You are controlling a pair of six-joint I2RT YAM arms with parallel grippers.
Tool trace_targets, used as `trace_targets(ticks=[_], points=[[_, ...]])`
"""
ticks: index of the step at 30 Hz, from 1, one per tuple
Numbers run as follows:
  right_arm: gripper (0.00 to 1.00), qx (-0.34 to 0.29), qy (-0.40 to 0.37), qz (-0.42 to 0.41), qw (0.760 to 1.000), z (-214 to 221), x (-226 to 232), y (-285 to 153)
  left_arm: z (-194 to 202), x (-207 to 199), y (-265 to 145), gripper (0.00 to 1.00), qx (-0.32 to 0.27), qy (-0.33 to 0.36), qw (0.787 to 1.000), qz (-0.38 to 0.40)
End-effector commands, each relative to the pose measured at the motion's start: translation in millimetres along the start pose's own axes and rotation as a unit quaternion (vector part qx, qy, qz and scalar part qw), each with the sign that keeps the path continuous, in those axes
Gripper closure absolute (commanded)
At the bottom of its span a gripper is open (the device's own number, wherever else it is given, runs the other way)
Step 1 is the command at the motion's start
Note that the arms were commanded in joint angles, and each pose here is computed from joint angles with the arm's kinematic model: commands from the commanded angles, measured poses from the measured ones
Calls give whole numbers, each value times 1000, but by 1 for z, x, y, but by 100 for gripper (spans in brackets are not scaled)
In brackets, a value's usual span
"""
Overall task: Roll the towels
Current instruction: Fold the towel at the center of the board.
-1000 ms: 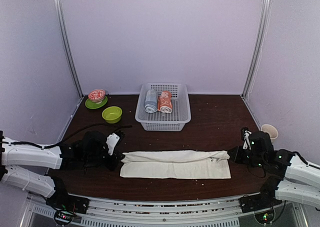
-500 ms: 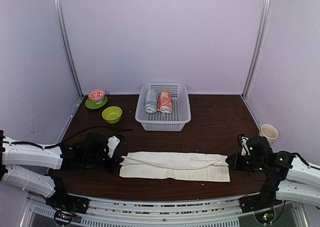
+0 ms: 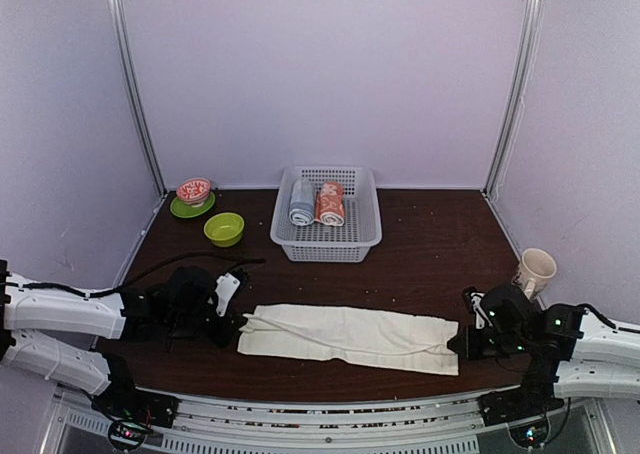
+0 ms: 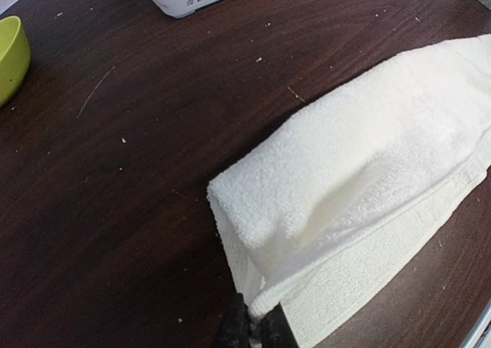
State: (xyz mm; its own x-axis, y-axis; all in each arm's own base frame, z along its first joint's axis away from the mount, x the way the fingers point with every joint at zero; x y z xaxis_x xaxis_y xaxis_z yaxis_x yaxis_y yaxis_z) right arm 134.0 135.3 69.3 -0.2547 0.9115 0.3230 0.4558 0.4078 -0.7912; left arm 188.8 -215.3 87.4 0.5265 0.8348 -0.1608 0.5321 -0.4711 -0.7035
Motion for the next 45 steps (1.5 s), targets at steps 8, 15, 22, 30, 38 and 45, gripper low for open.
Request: trace_targets(ticks=[8,15,22,30,38,45], points=[[100,14,13,51,999,3,-10,-13,-9,-5,-5,100,-9,-1,1000,0],[100,-12,18,10,1000,-2,-1,-21,-17,-3,-21,100,-46,-13,999,8],[100,40,-22,-36,998,15,13,-15,-5,-7,-13,100,-11,-17,1000,22],[100,116,-71,-57,989,45,24,-9,5,-10,-8,95,16,-19,999,25],[25,73,-70,-65,993,19,42,-27,-4,-11,-22,58,39,-23,999,10],[19,5,-27,-21,999,-23,47,-36,-44,-19,-82,32,-8,-43,998,38]])
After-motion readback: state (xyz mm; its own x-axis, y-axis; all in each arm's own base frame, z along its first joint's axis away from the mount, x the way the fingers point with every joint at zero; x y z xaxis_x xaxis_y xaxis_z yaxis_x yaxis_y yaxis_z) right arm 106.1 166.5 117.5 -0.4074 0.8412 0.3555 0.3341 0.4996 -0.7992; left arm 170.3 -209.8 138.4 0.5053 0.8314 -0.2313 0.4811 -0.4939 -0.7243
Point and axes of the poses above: each gripper's point midway between its finger pads, its own y axis out along the fingers, its own x axis along the line the jaws close on, z = x × y, the point moved 3 cm from there along -y, back along the fingers, and after that the axes turned 8 degrees about -y, right-handed, at the moved point
